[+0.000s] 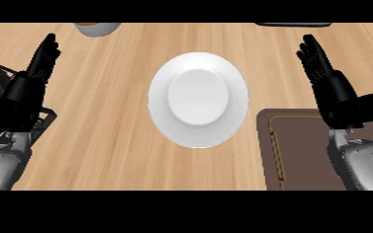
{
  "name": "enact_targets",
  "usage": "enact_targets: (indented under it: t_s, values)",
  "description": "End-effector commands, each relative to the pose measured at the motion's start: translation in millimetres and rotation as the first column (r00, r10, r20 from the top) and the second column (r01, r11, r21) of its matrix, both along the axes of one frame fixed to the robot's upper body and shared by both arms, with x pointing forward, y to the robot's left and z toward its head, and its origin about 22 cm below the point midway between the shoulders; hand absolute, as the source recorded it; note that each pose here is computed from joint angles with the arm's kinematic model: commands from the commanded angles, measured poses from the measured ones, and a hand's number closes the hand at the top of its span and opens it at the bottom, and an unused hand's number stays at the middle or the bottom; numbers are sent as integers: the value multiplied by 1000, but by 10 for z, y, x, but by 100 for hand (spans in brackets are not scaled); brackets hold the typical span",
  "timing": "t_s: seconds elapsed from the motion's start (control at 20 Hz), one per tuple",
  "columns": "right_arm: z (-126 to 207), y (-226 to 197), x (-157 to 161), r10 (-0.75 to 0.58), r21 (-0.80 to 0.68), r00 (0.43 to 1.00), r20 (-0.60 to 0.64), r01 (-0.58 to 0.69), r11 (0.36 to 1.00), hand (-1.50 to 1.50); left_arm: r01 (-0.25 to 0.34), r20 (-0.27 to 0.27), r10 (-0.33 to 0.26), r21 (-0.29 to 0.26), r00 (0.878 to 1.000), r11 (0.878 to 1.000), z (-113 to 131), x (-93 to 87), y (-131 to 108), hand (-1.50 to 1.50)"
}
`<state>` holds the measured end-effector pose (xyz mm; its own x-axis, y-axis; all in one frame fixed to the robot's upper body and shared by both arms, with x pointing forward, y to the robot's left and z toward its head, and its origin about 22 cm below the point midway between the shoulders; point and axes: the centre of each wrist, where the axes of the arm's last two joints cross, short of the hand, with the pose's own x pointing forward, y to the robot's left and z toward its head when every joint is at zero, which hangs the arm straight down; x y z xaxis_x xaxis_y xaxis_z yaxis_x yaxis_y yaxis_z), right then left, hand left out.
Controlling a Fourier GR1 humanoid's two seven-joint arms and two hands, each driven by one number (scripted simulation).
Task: Pick the lemon from the tray and place it in the plate
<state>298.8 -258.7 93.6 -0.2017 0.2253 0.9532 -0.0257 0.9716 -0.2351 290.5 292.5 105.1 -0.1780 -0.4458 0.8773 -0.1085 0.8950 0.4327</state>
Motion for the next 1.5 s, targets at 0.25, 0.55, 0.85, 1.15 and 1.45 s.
enact_targets:
  t_s: [0.25,0.55,0.85,1.15,1.45]
  values:
    - [190,-605,-139,75,641,994,75,-106,760,-150,-147,-156,159,84,975,986,-647,-427,403,0]
    - [26,-1564,-863,-426,490,895,132,315,813,-150,-147,-236,151,33,960,989,-1028,-748,414,0]
    - [42,-1940,-1597,-396,489,901,175,270,830,-150,-118,-196,122,31,973,993,-1053,-681,449,0]
    - [331,-2210,-1795,-157,179,987,-22,158,971,-150,-116,-206,118,22,972,993,-1090,-794,444,0]
    - [708,-2330,-1550,-140,-95,979,-147,127,987,-150,-99,-186,104,37,977,994,-1044,-758,550,0]
